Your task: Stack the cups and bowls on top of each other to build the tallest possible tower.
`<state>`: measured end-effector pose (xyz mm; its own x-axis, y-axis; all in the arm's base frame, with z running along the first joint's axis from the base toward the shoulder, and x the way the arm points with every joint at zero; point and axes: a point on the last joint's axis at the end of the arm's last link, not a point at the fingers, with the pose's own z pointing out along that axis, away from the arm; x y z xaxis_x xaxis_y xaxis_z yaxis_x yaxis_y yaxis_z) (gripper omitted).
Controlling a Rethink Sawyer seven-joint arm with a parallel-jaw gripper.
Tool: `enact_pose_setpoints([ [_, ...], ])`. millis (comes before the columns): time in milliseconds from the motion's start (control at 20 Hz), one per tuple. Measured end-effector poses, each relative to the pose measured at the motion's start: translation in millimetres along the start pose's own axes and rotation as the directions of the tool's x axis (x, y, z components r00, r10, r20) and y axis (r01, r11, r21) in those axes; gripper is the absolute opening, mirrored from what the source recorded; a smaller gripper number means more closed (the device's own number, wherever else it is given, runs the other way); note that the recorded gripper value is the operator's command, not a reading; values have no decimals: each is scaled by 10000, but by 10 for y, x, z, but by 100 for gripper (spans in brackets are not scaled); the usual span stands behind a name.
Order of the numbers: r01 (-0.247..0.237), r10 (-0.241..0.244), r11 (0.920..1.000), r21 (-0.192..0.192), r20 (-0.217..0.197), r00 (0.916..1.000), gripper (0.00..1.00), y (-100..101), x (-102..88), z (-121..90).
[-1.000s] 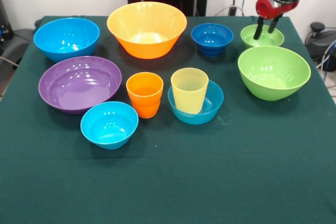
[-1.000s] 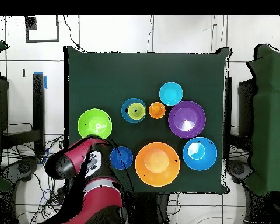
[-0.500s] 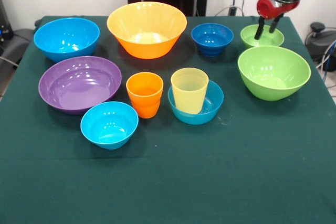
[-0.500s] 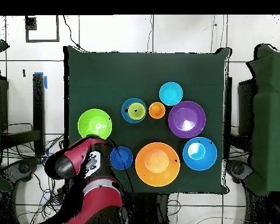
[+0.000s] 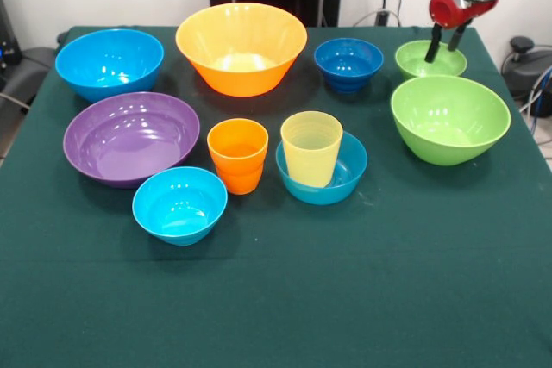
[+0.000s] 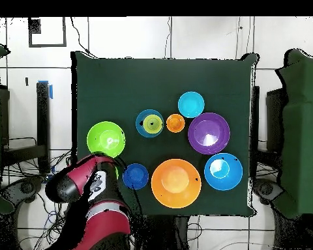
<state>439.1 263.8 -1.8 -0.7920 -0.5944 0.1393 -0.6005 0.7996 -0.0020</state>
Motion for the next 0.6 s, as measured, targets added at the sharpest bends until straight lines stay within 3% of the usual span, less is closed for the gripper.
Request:
enact_pose_setpoints([
  [600,212,-212,9998,29,3,9998,100,112,6,-26],
])
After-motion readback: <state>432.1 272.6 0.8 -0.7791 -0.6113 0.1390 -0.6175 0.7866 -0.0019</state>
